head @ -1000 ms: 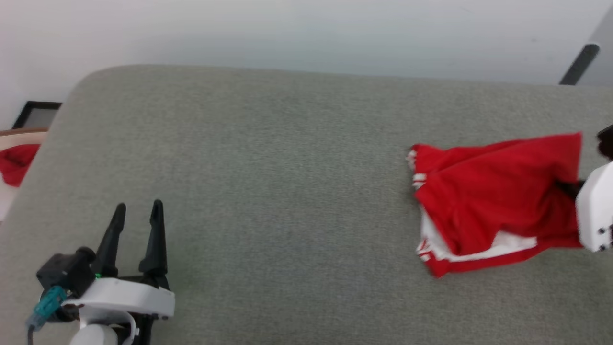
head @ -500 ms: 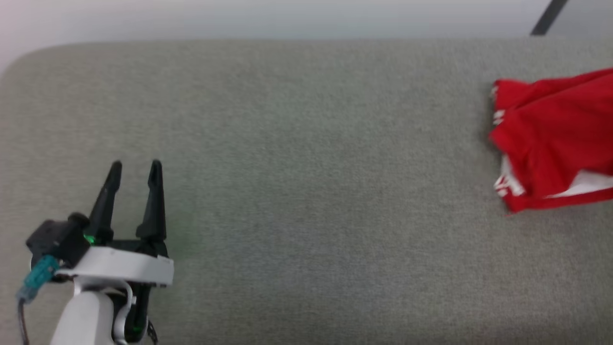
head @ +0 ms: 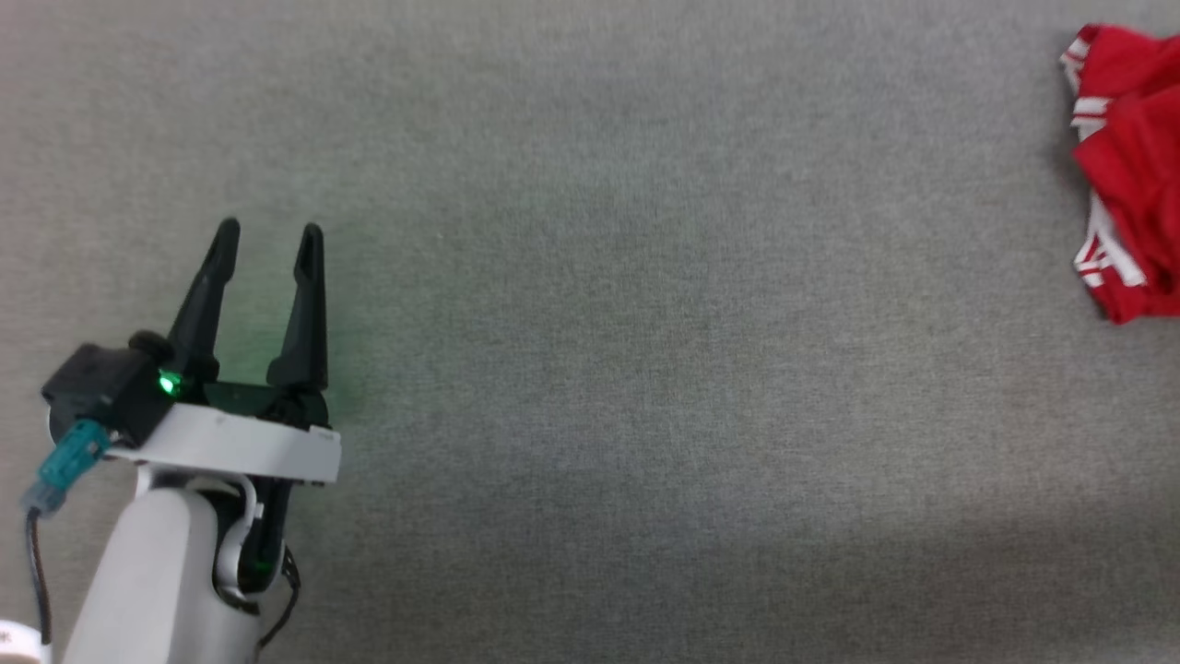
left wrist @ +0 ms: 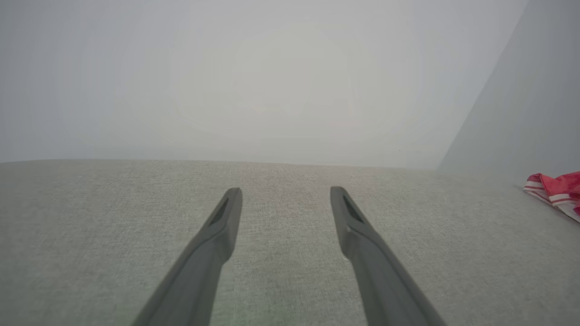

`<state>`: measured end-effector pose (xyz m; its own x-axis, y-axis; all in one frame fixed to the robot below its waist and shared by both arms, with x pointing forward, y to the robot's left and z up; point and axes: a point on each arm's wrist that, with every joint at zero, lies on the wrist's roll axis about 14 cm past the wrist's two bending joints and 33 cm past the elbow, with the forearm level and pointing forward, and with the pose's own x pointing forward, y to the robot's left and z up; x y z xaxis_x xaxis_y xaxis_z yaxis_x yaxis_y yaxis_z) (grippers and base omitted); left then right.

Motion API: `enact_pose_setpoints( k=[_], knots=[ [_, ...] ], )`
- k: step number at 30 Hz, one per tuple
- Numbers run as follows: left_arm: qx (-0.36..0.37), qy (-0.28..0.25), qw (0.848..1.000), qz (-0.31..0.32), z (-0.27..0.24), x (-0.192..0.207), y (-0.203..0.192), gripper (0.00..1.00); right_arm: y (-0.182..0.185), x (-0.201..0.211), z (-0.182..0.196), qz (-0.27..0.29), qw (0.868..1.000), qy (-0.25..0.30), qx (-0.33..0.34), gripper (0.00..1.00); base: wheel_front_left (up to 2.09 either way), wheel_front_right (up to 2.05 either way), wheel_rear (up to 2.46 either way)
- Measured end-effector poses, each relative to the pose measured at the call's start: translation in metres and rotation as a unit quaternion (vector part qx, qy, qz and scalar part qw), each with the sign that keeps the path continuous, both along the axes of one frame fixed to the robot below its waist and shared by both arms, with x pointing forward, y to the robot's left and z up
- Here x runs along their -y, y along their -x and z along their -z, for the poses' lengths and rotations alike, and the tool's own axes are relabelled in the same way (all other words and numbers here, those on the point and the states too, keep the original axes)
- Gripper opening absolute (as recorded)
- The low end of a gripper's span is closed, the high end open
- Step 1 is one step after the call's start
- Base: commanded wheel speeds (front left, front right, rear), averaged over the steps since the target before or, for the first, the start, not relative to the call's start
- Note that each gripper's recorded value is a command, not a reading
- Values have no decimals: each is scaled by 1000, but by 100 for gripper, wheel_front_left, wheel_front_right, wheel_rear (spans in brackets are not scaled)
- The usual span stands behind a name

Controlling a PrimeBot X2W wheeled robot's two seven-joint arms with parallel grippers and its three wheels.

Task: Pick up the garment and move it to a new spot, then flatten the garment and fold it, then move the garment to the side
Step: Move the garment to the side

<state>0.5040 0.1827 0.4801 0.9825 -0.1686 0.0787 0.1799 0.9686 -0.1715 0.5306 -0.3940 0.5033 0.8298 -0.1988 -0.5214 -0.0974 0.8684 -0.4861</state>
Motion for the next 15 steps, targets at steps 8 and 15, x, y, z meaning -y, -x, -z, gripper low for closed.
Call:
enact_pose_setpoints(
  k=[8, 15],
  knots=[
    [-18, -3, 1000, 13, 23, 7, -14, 100, -9, 31, 20, 13, 997, 67, -25, 0, 0, 0, 0],
    [-31, -6, 999, 13, 37, 5, -18, 100, -20, 40, 39, 16, 995, 94, -34, 0, 0, 0, 0]
  ],
)
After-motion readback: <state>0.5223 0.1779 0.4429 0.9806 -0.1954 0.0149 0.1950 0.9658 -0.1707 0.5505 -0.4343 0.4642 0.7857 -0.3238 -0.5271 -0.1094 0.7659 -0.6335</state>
